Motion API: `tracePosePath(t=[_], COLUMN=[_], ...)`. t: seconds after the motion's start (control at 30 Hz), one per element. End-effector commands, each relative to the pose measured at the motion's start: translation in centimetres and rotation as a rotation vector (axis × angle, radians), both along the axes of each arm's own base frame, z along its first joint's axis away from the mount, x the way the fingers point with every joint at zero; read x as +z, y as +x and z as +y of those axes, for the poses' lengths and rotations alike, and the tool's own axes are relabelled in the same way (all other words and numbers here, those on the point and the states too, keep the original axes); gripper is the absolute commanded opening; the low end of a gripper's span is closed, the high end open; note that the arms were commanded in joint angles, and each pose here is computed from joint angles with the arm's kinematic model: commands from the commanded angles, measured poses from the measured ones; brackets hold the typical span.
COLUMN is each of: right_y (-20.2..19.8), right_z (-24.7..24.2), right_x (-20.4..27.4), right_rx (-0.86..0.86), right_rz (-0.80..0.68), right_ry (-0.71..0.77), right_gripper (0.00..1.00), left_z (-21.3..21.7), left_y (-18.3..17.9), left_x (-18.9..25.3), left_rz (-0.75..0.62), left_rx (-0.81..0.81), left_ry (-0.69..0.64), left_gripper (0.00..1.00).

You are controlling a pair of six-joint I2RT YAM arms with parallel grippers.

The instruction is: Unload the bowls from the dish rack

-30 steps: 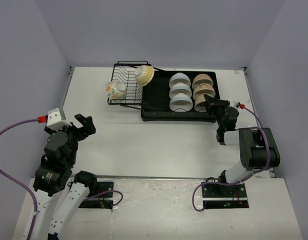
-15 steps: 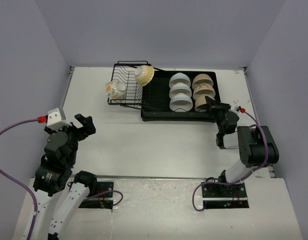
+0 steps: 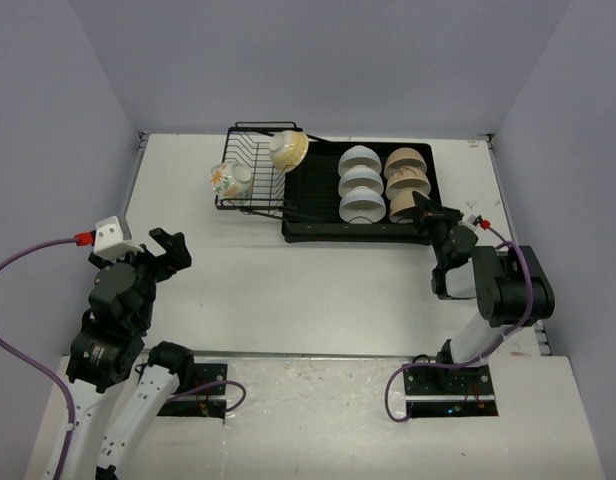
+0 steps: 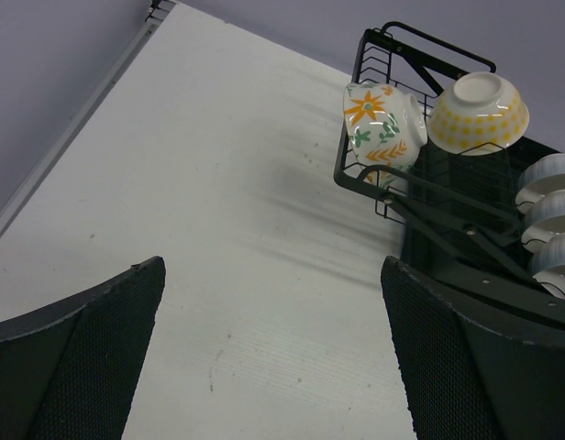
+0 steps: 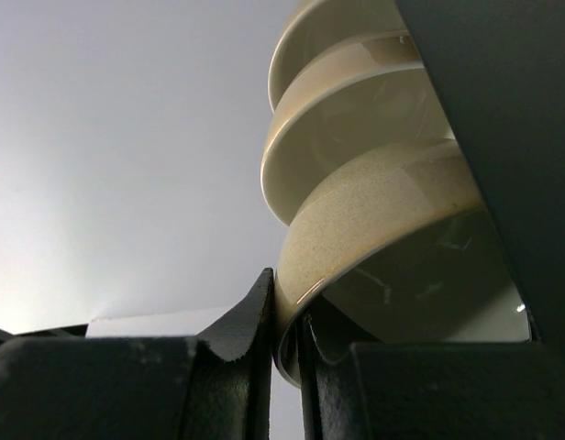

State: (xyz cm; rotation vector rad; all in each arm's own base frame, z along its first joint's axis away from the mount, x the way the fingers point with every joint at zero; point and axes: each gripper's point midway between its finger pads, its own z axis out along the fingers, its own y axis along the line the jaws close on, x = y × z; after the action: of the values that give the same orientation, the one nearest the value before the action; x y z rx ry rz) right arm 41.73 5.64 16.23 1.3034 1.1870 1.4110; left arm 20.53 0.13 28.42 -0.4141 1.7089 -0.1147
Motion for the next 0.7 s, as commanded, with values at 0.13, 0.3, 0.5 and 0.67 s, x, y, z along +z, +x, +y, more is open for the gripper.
tracePosePath(t=[0.13,0.3,0.5,0.67], right_y=[-2.5,-2.9,-2.5,-2.5], right_z=[0.1,0.3,0.9,1.6], right_x=[8.6,9.4,10.5,12.3], right_rx=[0.000,0.006,0.031,0.058], right_rz=[-0.334,-0.363,-0.405,-0.469], right_ry=[0.012,-0.017,-0.060,-0.107], right_gripper=[0.00,0.00,0.00,0.00], left_z=[0.0,0.0,0.0,0.0], left_y=[0.1,0.2,0.1,0.1], left_x=[0.9,0.9,0.9,0.9], left_rz=[-0.037,-0.036,-0.036,-0.037], left_rx=[0.001,0.001,0.001,0.001], left_ry=[0.002,0.002,0.002,0.002], left_gripper=[1.00,1.00,1.00,1.00])
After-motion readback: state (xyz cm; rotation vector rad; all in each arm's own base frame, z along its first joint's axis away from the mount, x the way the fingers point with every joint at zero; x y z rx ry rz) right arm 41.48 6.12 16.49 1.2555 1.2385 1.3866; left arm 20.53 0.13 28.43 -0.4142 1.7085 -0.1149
